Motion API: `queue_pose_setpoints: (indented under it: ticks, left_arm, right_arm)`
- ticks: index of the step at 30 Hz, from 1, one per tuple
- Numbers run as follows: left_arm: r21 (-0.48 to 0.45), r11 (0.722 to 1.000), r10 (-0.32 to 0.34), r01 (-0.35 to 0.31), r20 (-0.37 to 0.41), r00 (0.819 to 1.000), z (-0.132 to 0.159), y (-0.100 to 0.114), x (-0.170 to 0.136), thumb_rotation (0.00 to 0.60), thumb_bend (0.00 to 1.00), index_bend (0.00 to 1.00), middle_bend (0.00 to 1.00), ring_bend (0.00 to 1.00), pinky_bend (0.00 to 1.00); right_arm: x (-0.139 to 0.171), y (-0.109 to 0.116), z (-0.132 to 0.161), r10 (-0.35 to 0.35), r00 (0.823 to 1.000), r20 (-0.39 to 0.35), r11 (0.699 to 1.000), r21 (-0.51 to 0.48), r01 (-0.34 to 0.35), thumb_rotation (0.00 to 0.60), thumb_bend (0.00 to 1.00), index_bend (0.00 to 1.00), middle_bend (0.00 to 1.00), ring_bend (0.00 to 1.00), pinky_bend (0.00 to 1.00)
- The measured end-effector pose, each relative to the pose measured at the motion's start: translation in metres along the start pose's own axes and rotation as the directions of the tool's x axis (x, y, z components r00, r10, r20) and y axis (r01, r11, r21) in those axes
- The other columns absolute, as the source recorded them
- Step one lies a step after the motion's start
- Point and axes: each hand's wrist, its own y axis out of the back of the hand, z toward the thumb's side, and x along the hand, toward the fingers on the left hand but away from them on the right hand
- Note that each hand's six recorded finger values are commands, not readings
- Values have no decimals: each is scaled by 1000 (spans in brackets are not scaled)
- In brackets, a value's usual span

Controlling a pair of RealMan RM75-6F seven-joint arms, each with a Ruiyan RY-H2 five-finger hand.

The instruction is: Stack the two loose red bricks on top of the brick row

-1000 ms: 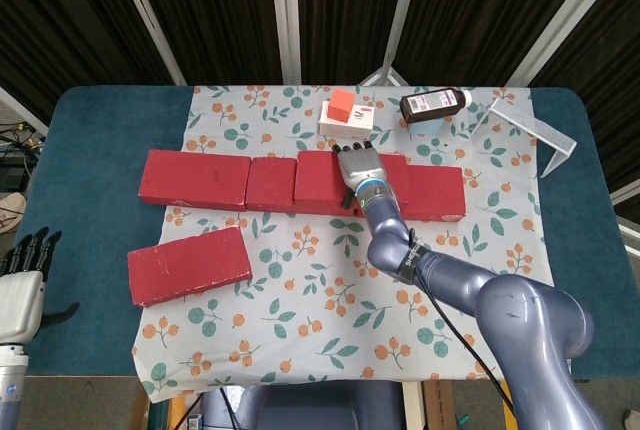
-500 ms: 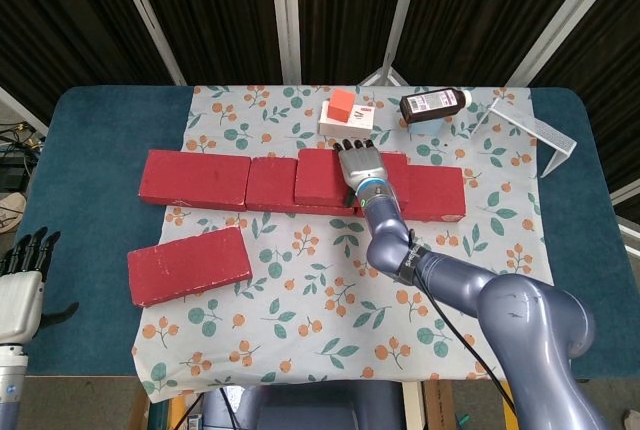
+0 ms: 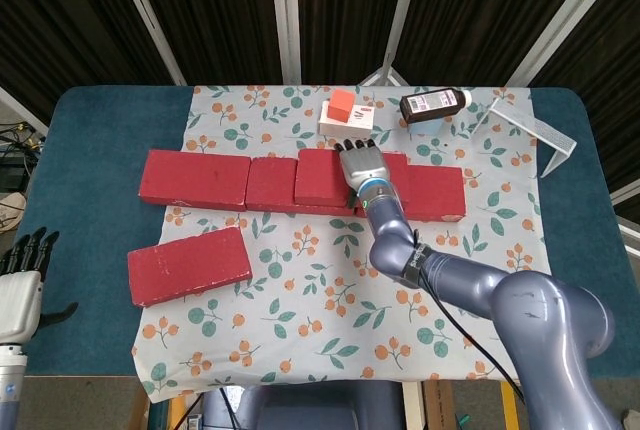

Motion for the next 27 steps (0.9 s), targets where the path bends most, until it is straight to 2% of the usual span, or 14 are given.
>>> queue_pose_setpoints:
  ticks: [7, 10, 16, 22, 27]
  left_arm:
    - [-12, 1000, 5, -5, 12, 1000, 2, 1, -1, 600, 0, 51, 0, 0, 116]
    - [-24, 1000, 7, -7, 24, 1000, 3, 3, -2, 600, 0, 51, 0, 0, 116]
    - [-41, 999, 8, -6, 36, 999, 2, 5, -4, 600, 0, 51, 0, 0, 116]
    - [-51, 999, 5, -3, 53, 999, 5, 5, -5, 600, 0, 49, 0, 0, 116]
    - [-61, 998, 24, -17, 103, 994, 14, 6, -5, 600, 0, 39, 0, 0, 106]
  right_arm:
    - [26, 15, -11, -35, 999, -5, 999, -7, 35, 600, 54, 0, 11, 0, 0]
    - [48, 17, -32, -73, 997, -6, 997, -6, 73, 600, 54, 0, 11, 0, 0]
    - [98, 16, -97, -186, 983, 2, 981, -51, 186, 600, 54, 0, 10, 0, 0]
    - [153, -4, -166, -293, 955, 34, 945, -143, 295, 600, 54, 0, 11, 0, 0]
    - [202, -41, -209, -331, 942, 53, 919, -207, 334, 600, 55, 0, 10, 0, 0]
